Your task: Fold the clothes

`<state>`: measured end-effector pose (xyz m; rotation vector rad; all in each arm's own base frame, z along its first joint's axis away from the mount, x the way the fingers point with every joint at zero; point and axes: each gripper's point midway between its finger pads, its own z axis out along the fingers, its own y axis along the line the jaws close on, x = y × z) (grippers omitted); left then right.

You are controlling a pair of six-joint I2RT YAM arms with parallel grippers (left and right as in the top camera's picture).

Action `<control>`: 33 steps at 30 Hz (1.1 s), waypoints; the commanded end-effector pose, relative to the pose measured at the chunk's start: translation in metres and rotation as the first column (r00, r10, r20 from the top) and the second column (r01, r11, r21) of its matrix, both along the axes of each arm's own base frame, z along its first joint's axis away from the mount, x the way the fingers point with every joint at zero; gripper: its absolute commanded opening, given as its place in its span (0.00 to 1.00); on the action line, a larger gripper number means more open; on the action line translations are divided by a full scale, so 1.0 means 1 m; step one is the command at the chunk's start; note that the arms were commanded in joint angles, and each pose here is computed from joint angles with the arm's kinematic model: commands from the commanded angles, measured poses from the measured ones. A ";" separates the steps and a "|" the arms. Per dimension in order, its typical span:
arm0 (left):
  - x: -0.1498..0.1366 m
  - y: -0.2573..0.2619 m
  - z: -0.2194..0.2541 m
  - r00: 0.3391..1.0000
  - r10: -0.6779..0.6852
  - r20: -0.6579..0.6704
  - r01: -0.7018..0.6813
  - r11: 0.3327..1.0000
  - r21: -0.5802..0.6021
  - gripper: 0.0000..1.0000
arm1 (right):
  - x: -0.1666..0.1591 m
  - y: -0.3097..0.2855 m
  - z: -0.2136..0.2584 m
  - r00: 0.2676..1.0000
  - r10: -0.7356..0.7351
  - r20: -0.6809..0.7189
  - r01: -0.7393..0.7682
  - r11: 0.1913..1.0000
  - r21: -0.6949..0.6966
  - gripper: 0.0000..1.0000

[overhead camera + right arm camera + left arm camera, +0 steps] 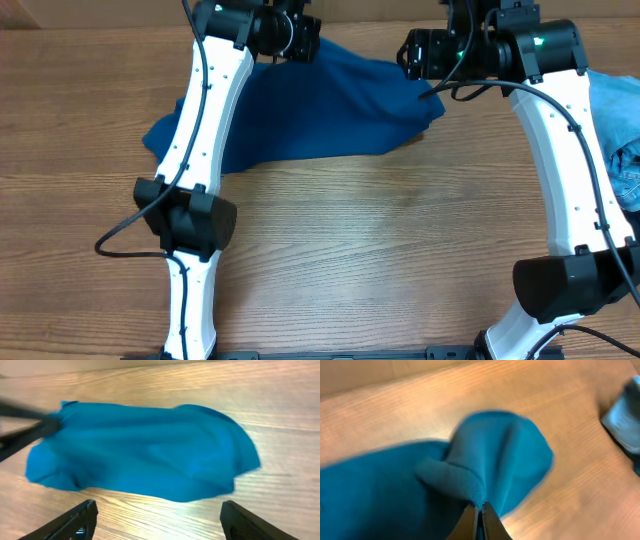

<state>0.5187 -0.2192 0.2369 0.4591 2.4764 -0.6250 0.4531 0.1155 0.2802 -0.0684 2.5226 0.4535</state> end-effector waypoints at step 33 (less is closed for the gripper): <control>-0.198 -0.071 0.038 0.999 0.039 0.029 -0.049 0.845 0.532 0.24 | -0.025 -0.095 -0.027 0.933 -0.293 -0.208 0.290 0.956 -0.045 0.91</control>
